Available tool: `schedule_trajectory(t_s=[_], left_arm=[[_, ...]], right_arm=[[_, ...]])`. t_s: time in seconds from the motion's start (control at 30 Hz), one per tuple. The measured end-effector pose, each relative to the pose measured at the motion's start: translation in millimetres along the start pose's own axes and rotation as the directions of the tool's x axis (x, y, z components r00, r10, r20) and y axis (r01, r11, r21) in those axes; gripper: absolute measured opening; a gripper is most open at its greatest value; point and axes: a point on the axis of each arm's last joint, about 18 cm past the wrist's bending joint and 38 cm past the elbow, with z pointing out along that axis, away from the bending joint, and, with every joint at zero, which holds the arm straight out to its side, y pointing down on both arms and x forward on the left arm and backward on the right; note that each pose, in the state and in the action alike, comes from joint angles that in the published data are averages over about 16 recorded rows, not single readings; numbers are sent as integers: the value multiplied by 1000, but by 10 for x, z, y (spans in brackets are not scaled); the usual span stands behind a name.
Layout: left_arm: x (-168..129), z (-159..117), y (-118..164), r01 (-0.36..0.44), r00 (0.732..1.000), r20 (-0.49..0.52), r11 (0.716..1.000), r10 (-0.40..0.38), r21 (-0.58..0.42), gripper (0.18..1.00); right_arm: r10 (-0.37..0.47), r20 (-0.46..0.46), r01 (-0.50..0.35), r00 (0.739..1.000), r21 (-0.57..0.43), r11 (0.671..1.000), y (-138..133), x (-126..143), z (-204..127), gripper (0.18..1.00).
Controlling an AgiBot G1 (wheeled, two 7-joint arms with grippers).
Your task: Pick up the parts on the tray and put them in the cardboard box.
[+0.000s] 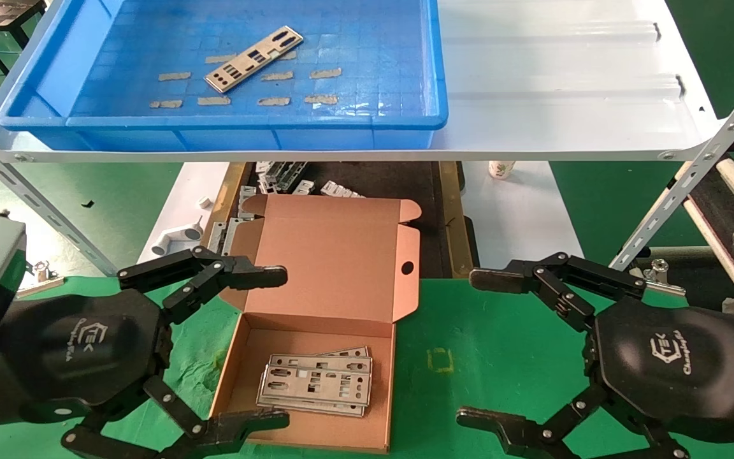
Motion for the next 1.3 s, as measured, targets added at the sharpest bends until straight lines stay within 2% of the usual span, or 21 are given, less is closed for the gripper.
schedule_trajectory(t_s=[1.3], left_arm=[[0, 0, 0, 0, 1000, 0, 1000, 0, 0, 1001]], right_arm=[[0, 0, 0, 1000, 0, 1000, 0, 0, 0, 1001]])
